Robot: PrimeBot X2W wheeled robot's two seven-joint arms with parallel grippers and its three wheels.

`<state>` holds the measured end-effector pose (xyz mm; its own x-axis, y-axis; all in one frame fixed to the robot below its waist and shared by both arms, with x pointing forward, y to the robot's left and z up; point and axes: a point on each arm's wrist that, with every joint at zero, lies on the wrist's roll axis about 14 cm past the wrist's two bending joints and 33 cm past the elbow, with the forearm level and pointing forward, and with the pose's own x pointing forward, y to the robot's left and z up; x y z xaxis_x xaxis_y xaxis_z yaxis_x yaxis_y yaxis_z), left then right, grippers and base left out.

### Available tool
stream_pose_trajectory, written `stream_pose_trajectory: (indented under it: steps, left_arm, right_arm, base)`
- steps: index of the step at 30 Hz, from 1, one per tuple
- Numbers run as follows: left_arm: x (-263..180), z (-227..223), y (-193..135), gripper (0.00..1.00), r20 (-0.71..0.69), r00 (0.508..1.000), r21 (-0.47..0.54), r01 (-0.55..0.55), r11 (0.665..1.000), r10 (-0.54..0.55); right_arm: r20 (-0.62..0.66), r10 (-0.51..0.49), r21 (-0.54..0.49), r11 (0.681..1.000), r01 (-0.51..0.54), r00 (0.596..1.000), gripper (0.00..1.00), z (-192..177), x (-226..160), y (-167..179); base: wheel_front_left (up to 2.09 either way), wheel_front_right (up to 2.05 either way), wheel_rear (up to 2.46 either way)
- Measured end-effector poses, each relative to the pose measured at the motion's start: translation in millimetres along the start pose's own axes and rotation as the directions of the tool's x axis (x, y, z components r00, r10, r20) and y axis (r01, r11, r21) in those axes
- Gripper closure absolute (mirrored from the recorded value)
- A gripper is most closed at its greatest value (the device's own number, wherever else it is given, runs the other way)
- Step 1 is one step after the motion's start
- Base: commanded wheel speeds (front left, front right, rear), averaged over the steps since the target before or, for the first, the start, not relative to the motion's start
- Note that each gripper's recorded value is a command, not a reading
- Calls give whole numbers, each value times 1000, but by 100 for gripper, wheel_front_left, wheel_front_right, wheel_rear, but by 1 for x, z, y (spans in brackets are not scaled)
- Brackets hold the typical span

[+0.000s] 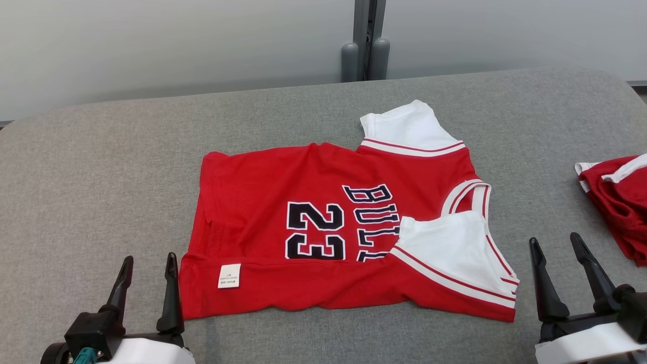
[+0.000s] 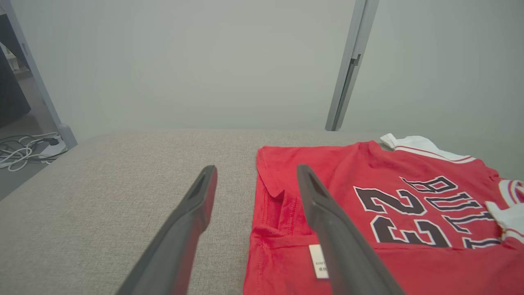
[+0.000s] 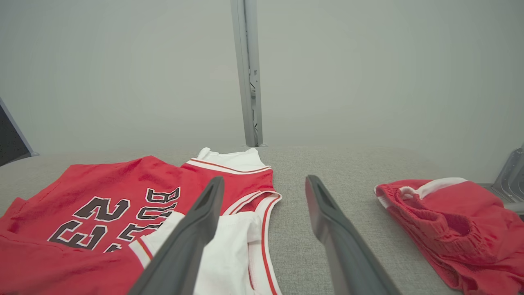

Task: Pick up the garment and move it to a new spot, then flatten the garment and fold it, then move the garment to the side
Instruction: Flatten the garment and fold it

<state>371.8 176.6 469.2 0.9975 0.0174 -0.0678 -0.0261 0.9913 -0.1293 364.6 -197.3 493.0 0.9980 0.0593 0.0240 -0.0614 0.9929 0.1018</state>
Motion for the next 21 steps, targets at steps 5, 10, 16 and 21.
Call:
stream_pose_trajectory:
  steps: [5, 10, 16, 21]
  left_arm:
    - [-1, -6, 2, 0, -18, 1000, -5, -3, 1000, 3]
    - [-5, -28, 3, 0, -99, 995, -8, -4, 1000, 3]
    - [-15, -70, 9, 0, -236, 972, -12, -22, 1000, 18]
    - [-20, -102, 10, 0, -338, 941, -44, -38, 998, 22]
  right_arm:
    - [-1, 5, 6, 1000, -5, 1000, 0, 0, 1, 3]
    - [-43, 1, 16, 1000, 0, 999, 0, -11, 1, 2]
    - [-180, -8, 48, 999, 17, 984, 0, -54, -9, 1]
    - [-320, -16, 97, 994, 49, 947, 0, -99, -24, 4]
  base:
    - [0, 0, 0]
    - [0, 0, 0]
    - [0, 0, 0]
    - [0, 0, 0]
